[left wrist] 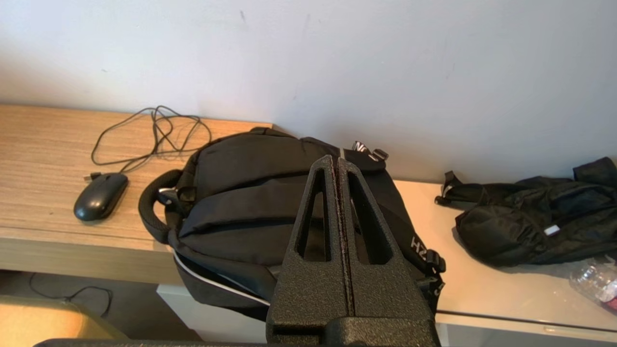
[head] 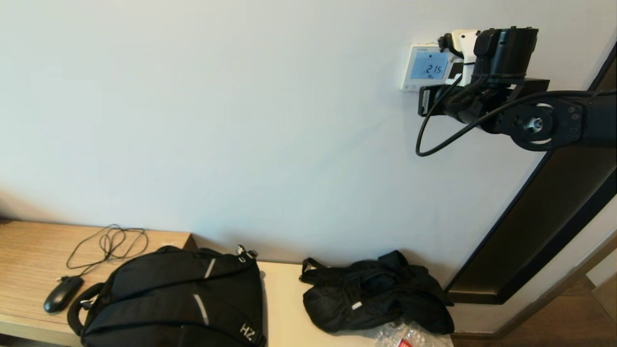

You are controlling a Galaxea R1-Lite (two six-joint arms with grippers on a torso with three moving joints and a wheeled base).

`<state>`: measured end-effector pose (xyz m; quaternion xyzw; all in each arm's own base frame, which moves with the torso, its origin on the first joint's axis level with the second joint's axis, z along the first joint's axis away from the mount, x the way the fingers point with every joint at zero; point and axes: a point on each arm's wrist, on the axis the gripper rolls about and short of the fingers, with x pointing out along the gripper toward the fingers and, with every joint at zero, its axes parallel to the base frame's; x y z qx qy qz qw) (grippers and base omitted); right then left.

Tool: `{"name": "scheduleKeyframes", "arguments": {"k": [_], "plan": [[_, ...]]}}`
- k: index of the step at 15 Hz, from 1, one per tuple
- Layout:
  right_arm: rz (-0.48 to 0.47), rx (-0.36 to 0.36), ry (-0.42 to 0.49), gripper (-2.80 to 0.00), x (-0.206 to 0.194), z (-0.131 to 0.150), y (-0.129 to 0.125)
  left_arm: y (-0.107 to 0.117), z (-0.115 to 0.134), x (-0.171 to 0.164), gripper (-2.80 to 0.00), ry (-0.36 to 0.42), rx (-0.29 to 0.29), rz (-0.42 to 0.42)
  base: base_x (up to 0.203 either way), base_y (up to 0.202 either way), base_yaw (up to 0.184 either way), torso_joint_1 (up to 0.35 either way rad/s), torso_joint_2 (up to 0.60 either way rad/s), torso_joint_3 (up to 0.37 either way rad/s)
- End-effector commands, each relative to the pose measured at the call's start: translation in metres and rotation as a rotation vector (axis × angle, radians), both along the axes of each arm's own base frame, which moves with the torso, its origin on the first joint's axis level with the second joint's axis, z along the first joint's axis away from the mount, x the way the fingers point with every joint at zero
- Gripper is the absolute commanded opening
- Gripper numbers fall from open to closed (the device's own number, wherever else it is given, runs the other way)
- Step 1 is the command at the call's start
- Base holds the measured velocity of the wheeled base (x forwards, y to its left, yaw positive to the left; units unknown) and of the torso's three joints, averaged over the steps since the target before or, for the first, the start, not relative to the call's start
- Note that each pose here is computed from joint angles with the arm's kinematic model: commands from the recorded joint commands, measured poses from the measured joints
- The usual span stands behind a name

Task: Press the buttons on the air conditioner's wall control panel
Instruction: Press the temperature increase button

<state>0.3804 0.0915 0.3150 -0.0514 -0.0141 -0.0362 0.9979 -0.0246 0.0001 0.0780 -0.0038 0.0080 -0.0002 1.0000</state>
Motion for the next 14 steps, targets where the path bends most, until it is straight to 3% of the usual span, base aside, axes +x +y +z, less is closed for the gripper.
{"name": "scheduleKeyframes", "arguments": {"k": [1,14], "plan": [[-0.001,-0.001,0.002,-2.8,0.003,-0.002,0.001,0.0,0.0,0.0,-2.8,-0.001,-0.001,0.0,0.0,0.0,0.0,0.0,0.0,0.0],[-0.008,-0.001,-0.003,-2.8,0.013,-0.001,0.001,0.0,0.0,0.0,-2.8,0.0,-0.001,0.0,0.0,0.0,0.0,0.0,0.0,0.0]]}}
